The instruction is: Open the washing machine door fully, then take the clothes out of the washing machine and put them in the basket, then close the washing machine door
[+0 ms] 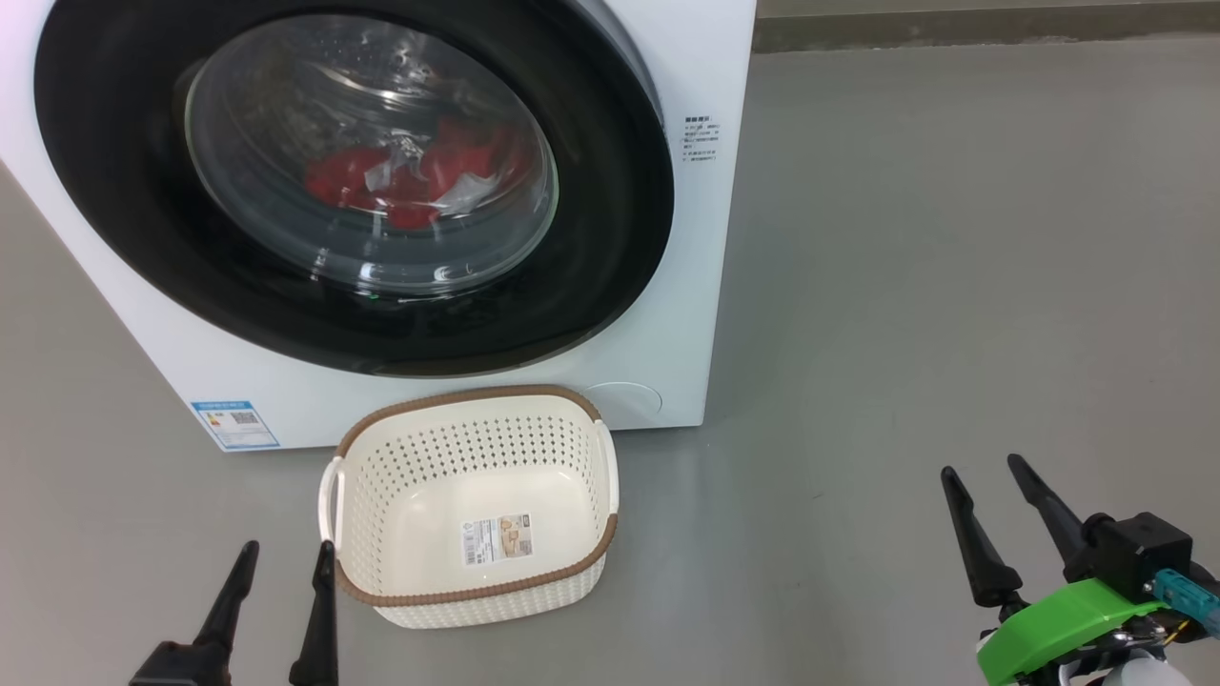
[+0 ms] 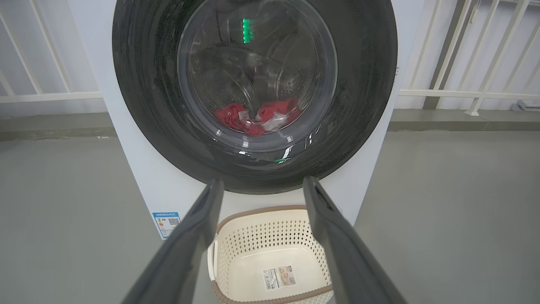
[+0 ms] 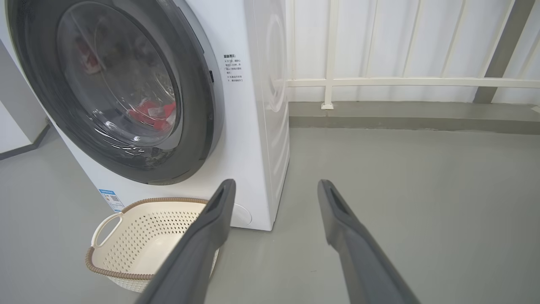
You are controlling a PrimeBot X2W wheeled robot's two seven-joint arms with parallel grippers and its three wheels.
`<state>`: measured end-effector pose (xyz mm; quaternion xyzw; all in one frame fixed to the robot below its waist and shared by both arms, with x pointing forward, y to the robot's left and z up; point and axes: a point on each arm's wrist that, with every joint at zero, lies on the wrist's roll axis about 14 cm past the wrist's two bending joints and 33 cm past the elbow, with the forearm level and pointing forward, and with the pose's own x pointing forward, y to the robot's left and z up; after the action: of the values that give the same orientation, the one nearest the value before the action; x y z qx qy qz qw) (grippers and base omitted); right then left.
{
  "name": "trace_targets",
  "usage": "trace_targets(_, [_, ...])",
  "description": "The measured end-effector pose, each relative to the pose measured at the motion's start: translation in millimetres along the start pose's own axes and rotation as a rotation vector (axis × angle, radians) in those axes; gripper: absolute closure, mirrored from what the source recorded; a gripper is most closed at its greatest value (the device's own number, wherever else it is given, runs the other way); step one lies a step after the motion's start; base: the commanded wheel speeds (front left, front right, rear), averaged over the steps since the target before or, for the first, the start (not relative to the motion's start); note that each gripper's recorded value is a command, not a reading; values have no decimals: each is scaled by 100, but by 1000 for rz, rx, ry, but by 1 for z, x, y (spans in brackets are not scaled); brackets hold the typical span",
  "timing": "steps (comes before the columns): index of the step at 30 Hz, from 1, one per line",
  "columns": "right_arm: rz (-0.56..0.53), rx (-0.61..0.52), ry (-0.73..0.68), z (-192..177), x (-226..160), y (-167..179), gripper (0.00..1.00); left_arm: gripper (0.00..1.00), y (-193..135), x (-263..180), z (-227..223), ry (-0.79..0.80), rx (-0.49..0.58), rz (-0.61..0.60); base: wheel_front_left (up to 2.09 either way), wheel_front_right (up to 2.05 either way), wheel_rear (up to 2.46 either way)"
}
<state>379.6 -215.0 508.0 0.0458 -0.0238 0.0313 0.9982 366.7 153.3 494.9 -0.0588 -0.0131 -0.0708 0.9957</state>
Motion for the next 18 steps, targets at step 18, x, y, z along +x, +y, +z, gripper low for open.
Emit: trace_targets(18, [-20,-53,-10,0,-5,-6,0,0,3,-3,-3,2,59,2,0,0,0])
